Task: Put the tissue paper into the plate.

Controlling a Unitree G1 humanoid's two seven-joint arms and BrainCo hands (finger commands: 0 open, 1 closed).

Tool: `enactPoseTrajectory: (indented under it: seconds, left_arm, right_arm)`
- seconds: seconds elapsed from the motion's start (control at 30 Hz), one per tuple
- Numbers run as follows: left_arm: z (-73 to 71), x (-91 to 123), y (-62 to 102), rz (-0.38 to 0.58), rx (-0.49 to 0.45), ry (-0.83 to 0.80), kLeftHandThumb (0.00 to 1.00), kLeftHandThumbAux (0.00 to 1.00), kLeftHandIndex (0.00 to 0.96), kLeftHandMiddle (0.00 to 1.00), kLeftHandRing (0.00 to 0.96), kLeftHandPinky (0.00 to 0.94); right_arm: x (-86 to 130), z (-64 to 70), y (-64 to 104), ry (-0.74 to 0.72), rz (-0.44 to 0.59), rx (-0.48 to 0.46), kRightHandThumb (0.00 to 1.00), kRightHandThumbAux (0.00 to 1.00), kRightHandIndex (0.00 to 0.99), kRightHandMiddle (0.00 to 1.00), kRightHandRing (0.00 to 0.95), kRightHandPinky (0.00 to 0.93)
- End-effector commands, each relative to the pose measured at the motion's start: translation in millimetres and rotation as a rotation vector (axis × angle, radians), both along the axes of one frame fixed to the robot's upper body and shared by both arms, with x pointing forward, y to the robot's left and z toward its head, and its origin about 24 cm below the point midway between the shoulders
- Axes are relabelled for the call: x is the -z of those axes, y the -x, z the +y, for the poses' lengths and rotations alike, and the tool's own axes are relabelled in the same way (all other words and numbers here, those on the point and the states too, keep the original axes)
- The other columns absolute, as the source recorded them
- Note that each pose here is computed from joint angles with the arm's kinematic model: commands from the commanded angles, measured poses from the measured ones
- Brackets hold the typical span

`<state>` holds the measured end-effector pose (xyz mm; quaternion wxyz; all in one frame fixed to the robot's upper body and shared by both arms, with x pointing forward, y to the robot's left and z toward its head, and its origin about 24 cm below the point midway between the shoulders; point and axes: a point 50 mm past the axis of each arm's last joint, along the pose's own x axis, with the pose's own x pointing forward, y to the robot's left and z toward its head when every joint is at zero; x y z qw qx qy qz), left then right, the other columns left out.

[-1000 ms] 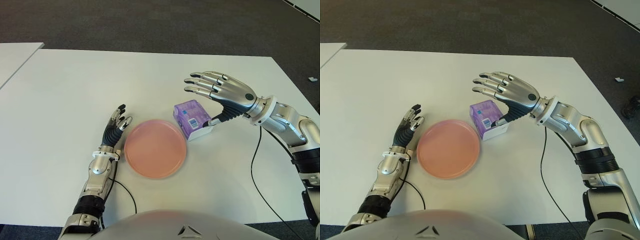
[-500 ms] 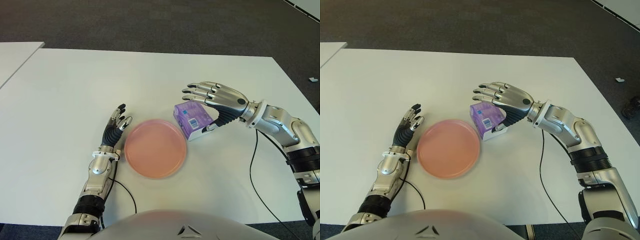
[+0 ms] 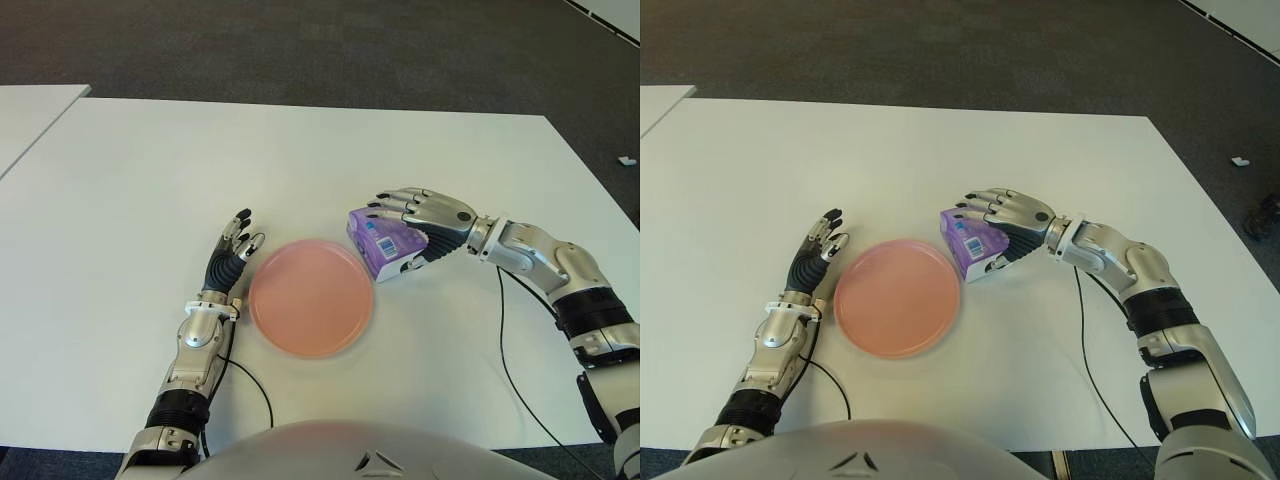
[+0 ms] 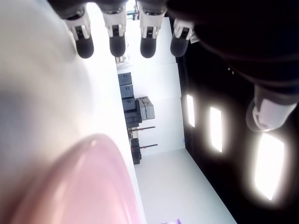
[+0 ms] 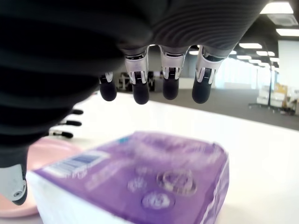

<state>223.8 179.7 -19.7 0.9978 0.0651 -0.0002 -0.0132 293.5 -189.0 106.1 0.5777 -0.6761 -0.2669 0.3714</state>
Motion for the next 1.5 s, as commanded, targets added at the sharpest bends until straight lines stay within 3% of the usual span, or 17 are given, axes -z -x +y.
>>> enactPoseTrajectory:
  seconds: [0.03, 1.5]
  left_arm:
    - [2.3, 27, 20.3, 0.158, -0.017, 0.006, 0.0, 0.428, 0.0, 0.0, 0.0, 0.0]
    - [2.7, 24, 20.5, 0.127, -0.017, 0.0, 0.0, 0.408, 0.0, 0.0, 0.0, 0.0]
  right_arm:
    - [-3, 2.3, -5.9, 0.019, -0.011, -0.017, 0.205, 0.525, 0.01, 0.0, 0.0, 0.0]
    - [16, -0.1, -21.4, 0.034, 0.027, 0.024, 0.168, 0.505, 0.011, 0.0, 0.0, 0.0]
